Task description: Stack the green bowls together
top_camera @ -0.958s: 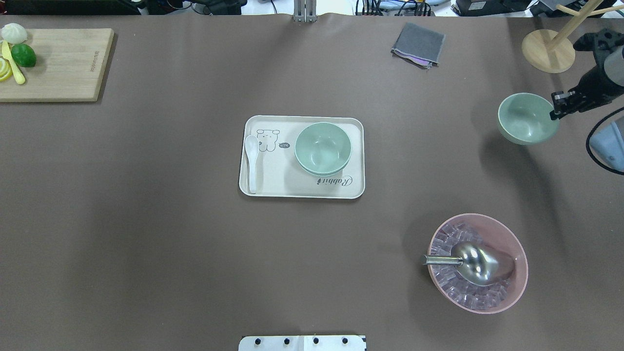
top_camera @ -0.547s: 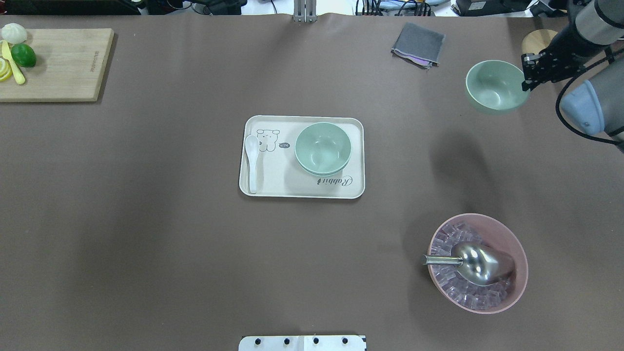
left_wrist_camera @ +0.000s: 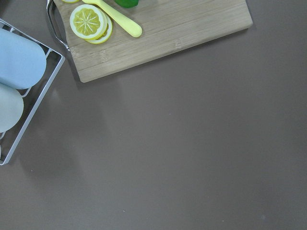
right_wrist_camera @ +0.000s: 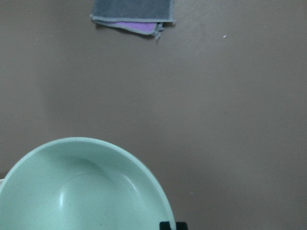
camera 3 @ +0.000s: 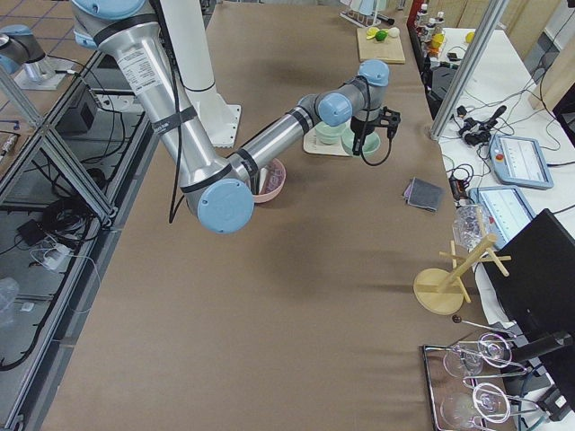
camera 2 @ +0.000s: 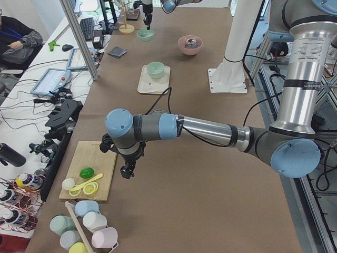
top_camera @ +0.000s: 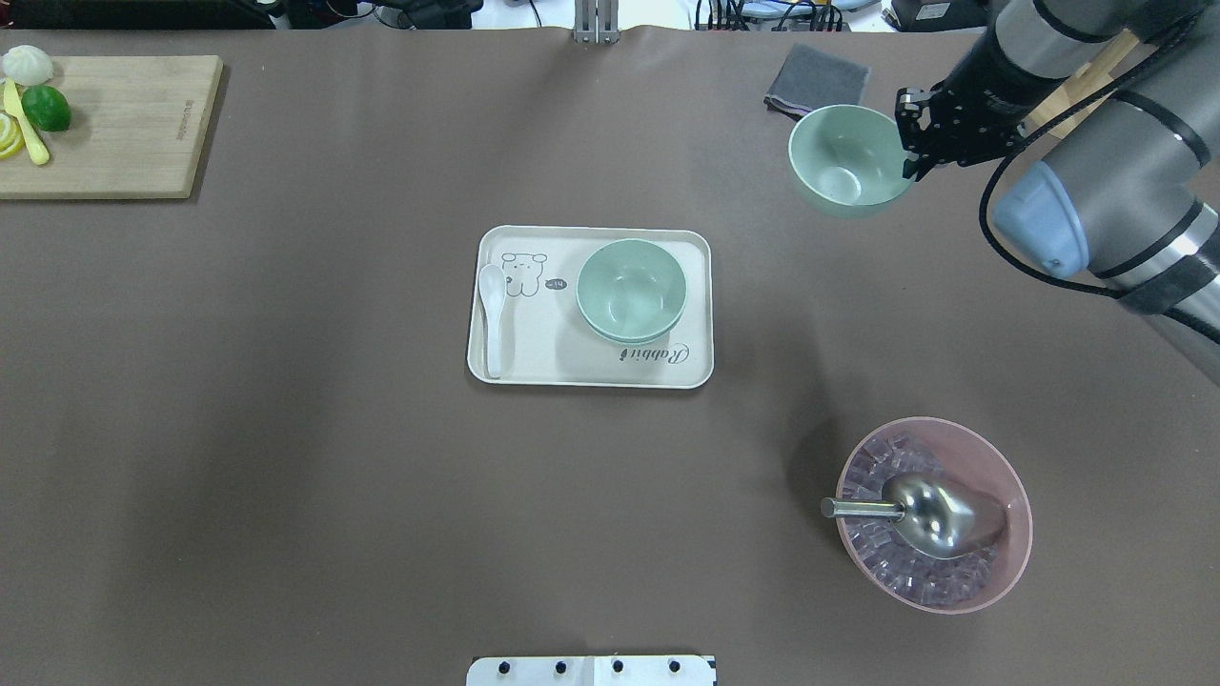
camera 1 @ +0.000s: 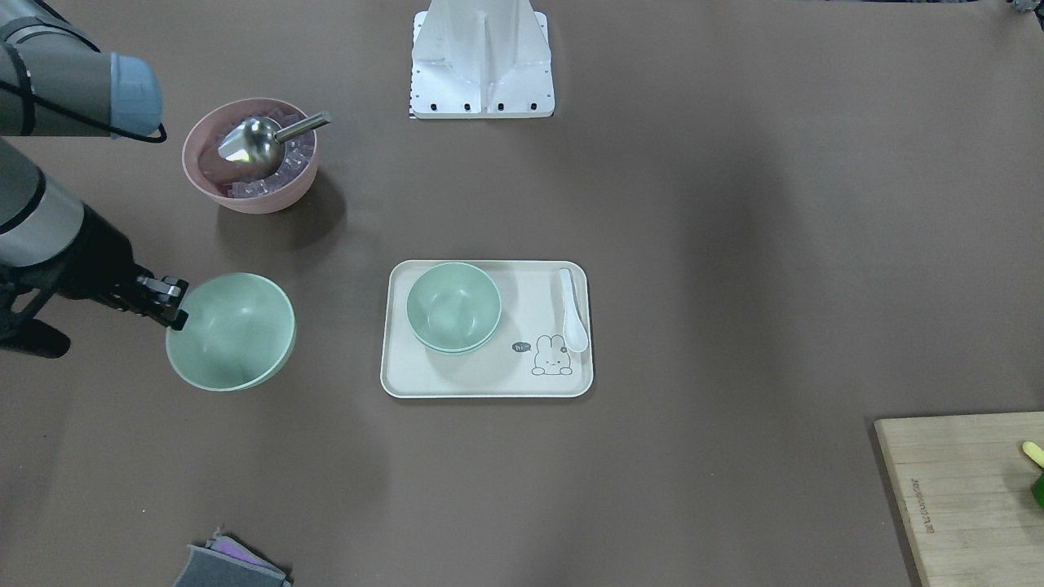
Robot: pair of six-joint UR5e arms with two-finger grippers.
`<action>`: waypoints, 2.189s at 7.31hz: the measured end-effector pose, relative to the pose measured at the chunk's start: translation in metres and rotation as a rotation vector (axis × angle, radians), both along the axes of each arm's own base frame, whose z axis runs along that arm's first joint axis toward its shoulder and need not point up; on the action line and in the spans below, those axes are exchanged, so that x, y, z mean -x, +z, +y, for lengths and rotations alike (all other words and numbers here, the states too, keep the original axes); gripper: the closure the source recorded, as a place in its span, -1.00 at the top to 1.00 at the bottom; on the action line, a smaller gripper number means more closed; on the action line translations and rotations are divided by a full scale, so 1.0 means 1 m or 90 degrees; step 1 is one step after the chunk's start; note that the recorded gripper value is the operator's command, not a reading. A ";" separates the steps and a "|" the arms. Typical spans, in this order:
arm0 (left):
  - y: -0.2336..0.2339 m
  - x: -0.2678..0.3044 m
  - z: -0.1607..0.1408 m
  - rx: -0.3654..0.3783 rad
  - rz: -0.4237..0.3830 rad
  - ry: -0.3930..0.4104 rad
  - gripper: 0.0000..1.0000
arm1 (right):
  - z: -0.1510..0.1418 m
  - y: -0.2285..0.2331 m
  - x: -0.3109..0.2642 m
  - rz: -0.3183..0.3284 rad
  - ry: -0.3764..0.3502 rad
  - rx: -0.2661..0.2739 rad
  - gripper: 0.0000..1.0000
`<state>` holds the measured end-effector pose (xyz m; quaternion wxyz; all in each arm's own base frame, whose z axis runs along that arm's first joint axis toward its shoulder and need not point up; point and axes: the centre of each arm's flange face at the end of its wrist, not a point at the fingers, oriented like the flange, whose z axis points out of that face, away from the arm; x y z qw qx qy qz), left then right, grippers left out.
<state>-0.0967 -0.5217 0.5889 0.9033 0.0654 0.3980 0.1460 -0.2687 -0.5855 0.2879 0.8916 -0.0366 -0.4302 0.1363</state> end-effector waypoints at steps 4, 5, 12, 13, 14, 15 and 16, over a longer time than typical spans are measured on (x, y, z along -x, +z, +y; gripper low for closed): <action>0.004 -0.001 0.003 0.008 0.009 -0.003 0.97 | 0.050 -0.073 0.118 0.004 0.066 0.051 -1.00; 0.005 -0.002 0.004 0.010 0.012 -0.003 0.97 | 0.061 -0.082 0.141 0.008 0.072 0.052 -1.00; 0.010 -0.003 0.006 0.017 0.018 -0.004 0.97 | 0.083 -0.090 0.211 0.035 0.077 0.060 -1.00; 0.010 -0.003 0.006 0.018 0.018 -0.004 0.97 | 0.082 -0.087 0.216 0.034 0.077 0.058 -1.00; 0.010 -0.003 0.006 0.018 0.018 -0.004 0.97 | 0.081 -0.083 0.222 0.032 0.075 0.056 -1.00; 0.011 -0.003 0.006 0.019 0.018 -0.004 0.97 | 0.080 -0.080 0.226 0.032 0.074 0.055 -1.00; 0.011 -0.003 0.006 0.019 0.018 -0.004 0.97 | 0.080 -0.078 0.229 0.033 0.073 0.055 -1.00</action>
